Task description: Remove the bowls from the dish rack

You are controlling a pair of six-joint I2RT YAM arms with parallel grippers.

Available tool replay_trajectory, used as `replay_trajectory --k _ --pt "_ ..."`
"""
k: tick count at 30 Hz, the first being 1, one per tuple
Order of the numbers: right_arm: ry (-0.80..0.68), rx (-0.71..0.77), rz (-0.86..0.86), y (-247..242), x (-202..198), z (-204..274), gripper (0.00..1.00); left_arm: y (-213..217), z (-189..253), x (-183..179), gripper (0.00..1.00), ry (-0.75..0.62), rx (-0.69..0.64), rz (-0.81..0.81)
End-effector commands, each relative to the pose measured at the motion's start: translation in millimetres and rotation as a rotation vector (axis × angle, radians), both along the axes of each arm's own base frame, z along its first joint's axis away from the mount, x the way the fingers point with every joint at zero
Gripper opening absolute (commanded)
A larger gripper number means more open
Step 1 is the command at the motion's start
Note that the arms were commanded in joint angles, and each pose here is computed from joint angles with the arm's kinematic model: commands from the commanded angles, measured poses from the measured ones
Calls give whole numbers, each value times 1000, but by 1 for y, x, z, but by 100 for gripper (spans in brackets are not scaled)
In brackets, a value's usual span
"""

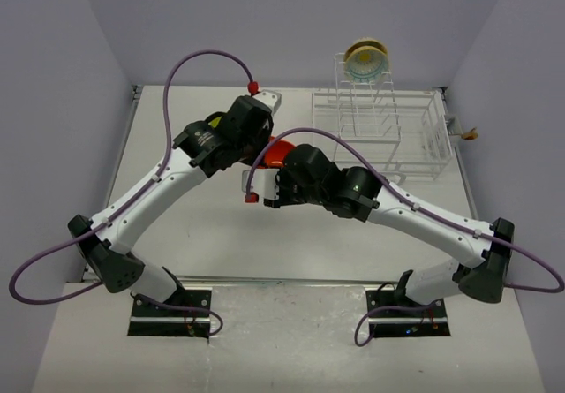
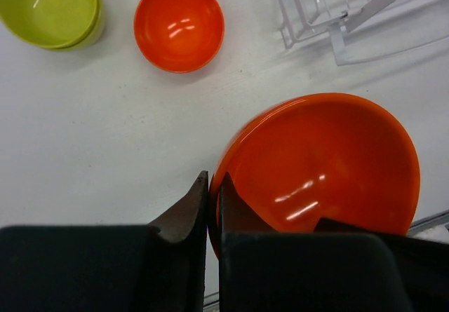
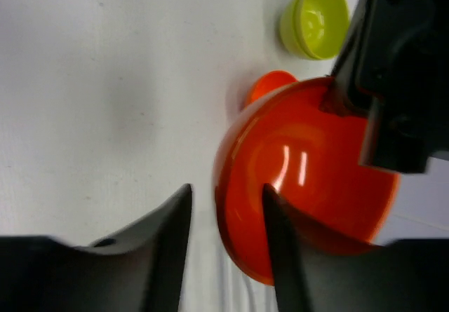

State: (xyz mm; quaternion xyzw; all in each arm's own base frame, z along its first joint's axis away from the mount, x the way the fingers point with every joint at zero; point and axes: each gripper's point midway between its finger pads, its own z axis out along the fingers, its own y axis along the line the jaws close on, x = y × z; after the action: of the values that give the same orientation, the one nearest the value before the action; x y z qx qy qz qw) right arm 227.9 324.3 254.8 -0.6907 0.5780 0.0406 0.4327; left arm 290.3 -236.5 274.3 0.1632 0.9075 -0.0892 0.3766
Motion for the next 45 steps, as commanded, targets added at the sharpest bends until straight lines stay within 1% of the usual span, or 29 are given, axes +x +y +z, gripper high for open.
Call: replay_trajectory --k 1,2,3,5,6,7,8,9,10,11,12,14,15,19,22,24,26,29,33,37,45 --pt "-110 135 -117 -3 22 36 52 15 12 15 0 -76 -5 103" --pt "-120 163 -131 -7 20 42 95 16 12 18 0 -82 -11 121" --pt "-116 167 -145 -12 20 38 99 14 12 25 0 -92 -20 135" --pt "-113 232 -195 -20 20 46 99 25 9 43 0 -91 -41 201" --pt "-109 315 -229 -29 16 57 99 23 4 53 0 -86 -62 214" --pt "-105 358 -253 -35 15 63 99 33 2 66 0 -84 -86 261" --pt "-102 378 -282 -43 14 60 99 34 0 73 0 -79 -107 275" --pt "-119 503 -315 -54 10 85 99 30 -3 85 0 -86 -146 279" --pt "-127 556 -341 -62 10 93 99 36 -5 96 0 -91 -170 317" --pt "-125 590 -359 -69 8 90 99 32 -4 108 0 -121 -199 329" --pt "-139 724 -380 -83 2 116 99 33 -10 115 0 -119 -203 343" --pt "-144 829 -429 -101 0 125 99 26 -21 131 0 -120 -228 359" --pt "-154 950 -454 -119 -7 148 99 27 -26 137 0 -119 -228 373" --pt "-151 1111 -488 -156 -22 168 99 31 -60 161 0 -75 -243 418" --pt "-138 1159 -453 -162 -34 175 99 25 -97 174 0 -20 -235 417" --pt "-127 1169 -436 -162 -37 176 99 27 -112 177 0 6 -227 438" --pt "-119 1162 -431 -159 -37 173 99 30 -132 176 0 37 -210 450" --pt "-102 1138 -418 -152 -36 165 99 31 -149 174 0 60 -219 445" --pt "-76 1099 -397 -138 -33 154 99 36 -161 169 0 76 -218 458" --pt "-65 1070 -398 -131 -28 147 99 32 -169 166 0 89 -240 438" --pt "-54 1068 -399 -129 -28 144 99 35 -171 175 1 61 -272 459"
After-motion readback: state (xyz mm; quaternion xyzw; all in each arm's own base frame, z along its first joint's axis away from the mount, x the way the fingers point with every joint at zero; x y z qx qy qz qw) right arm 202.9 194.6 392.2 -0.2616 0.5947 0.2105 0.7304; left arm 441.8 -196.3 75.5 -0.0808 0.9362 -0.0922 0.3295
